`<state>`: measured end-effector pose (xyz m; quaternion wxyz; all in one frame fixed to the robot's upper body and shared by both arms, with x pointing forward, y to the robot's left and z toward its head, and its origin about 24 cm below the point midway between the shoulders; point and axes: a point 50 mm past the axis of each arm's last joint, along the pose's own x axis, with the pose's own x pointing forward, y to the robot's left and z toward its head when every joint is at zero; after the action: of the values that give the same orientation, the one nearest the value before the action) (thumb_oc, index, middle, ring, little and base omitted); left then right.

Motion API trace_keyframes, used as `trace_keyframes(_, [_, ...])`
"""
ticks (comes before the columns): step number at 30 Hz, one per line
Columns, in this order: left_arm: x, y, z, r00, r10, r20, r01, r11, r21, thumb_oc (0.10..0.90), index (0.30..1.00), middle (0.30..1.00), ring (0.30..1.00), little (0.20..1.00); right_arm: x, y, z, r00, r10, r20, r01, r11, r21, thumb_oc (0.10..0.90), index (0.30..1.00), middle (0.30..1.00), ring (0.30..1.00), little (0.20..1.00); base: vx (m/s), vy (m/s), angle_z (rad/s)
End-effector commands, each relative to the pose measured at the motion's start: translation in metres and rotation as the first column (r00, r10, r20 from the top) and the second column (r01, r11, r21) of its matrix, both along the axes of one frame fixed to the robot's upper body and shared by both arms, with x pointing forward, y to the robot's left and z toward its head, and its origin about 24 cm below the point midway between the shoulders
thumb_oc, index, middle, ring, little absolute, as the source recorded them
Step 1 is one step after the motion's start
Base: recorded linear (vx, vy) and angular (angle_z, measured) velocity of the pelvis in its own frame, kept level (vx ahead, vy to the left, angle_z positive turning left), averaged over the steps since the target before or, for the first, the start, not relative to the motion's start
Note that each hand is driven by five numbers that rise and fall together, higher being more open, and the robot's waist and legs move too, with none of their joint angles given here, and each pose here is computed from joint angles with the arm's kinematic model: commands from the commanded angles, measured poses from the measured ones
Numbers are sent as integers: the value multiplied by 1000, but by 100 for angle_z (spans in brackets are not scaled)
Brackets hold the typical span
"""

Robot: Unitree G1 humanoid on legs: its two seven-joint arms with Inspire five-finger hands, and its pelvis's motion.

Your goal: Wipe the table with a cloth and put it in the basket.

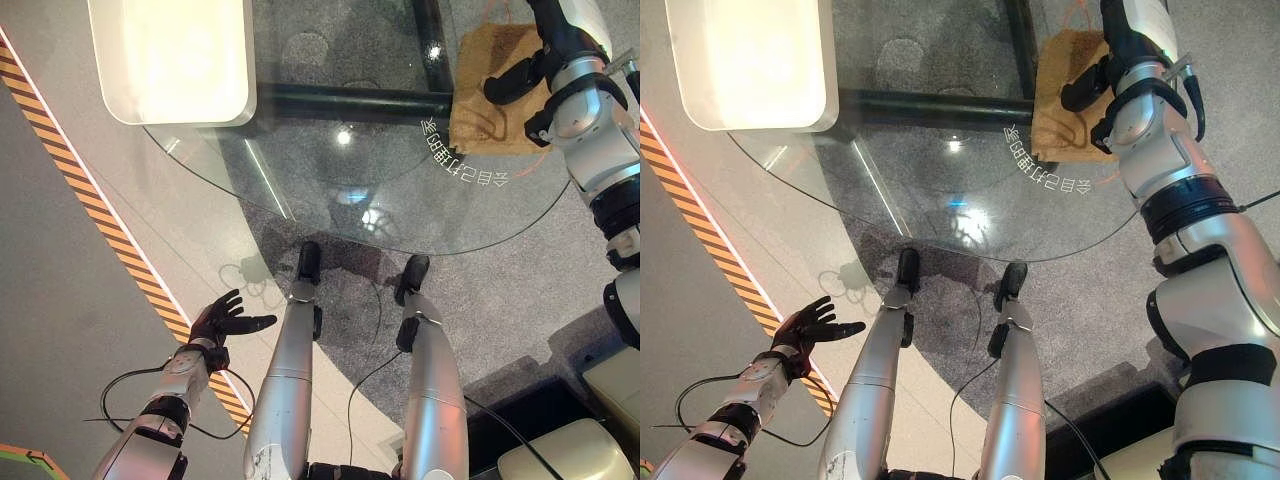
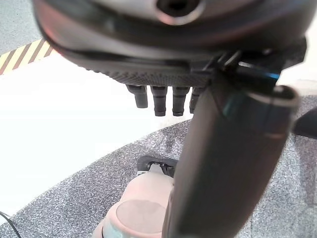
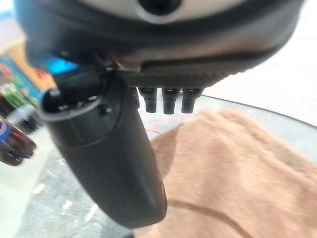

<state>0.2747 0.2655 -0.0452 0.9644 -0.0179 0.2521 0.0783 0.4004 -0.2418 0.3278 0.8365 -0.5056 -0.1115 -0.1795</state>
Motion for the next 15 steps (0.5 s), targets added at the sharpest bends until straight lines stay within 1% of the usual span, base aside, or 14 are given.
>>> trace_keyframes(1, [-38,21,-20,994,44,-101,-41,999,32,800,900,900,900,900,-17,-7,55,989,-48,136,60,995,-81,800,900,900,900,900,0,0,0])
trace_keyframes(5, [-38,23,-19,995,40,-96,-38,999,28,800,900,900,900,900,-16,-10,53,995,-38,89,46,995,-86,800,900,900,900,900,0,0,0])
trace_keyframes(10, [-38,27,-16,995,35,-96,-31,999,34,800,900,900,900,900,-15,-12,49,999,-35,30,40,984,-176,800,900,900,900,900,0,0,0])
trace_keyframes(12, [-37,28,-16,995,35,-96,-31,999,36,800,900,900,900,900,-14,-11,50,999,-36,25,40,981,-191,800,900,900,900,900,2,-20,0])
trace_keyframes(15, [-38,31,-14,995,30,-95,-26,999,43,800,900,900,900,900,-15,-9,55,998,-47,48,58,963,-263,800,900,900,900,900,2,-26,0])
